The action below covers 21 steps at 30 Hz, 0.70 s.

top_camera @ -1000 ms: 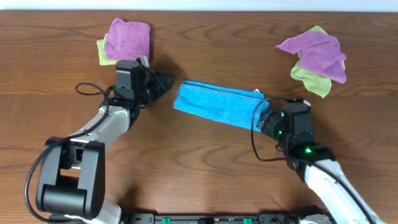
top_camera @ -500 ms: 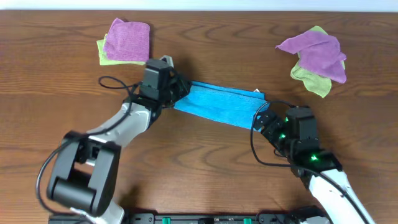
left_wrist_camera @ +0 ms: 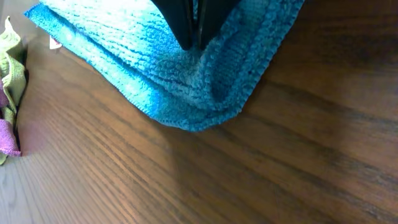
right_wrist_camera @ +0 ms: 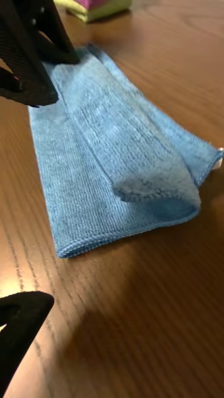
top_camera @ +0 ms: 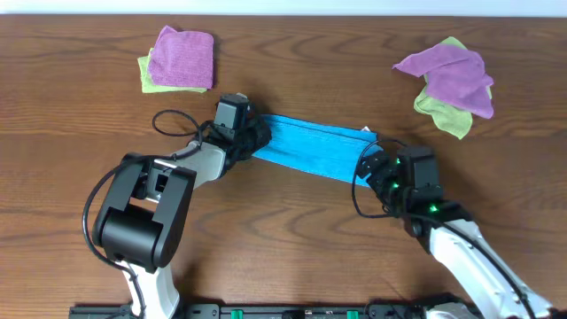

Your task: Fold the cloth

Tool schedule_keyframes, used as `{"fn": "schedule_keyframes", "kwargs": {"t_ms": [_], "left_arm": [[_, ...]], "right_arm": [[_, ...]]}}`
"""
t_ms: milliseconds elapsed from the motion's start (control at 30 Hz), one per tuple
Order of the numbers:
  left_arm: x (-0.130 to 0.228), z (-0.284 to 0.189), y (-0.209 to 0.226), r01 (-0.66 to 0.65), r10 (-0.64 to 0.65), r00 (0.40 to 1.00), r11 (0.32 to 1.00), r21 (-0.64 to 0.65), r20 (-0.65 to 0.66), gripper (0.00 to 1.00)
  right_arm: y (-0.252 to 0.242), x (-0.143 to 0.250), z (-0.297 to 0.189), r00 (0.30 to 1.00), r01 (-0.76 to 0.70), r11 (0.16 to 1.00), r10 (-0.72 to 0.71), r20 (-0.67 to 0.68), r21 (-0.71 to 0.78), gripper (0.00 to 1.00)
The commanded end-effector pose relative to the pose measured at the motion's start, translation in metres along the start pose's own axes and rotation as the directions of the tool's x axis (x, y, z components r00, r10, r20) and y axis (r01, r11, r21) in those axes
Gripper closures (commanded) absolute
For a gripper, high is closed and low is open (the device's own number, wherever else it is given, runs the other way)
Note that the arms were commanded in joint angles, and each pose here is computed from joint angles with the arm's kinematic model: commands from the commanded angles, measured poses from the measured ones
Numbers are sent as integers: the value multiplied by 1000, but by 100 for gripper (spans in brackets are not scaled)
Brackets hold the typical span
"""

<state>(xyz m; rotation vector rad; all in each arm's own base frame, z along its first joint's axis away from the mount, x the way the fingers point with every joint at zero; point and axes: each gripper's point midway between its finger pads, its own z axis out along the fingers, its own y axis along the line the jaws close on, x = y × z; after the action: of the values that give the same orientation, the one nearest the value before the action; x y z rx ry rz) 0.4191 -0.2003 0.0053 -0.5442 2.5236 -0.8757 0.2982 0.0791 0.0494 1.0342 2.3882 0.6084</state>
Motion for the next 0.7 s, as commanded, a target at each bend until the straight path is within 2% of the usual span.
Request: {"fn": "schedule_keyframes", "kwargs": {"t_ms": [0,400,667], "left_arm": [[4,9,17,6,-7,1000,998,-60,-10,94],[6,9,22,12,-13,1000,996,-83,-13,94],[6,9,23,13,-14,1000,996,-87,-16,94]], "right_arm": [[-11,0,7,999,-39,999,39,1,35,5],[-17,6,46,998,-49,997,50,-23,54,10],[-21,7,70,998,-55,997,57,-25,48,26]]}}
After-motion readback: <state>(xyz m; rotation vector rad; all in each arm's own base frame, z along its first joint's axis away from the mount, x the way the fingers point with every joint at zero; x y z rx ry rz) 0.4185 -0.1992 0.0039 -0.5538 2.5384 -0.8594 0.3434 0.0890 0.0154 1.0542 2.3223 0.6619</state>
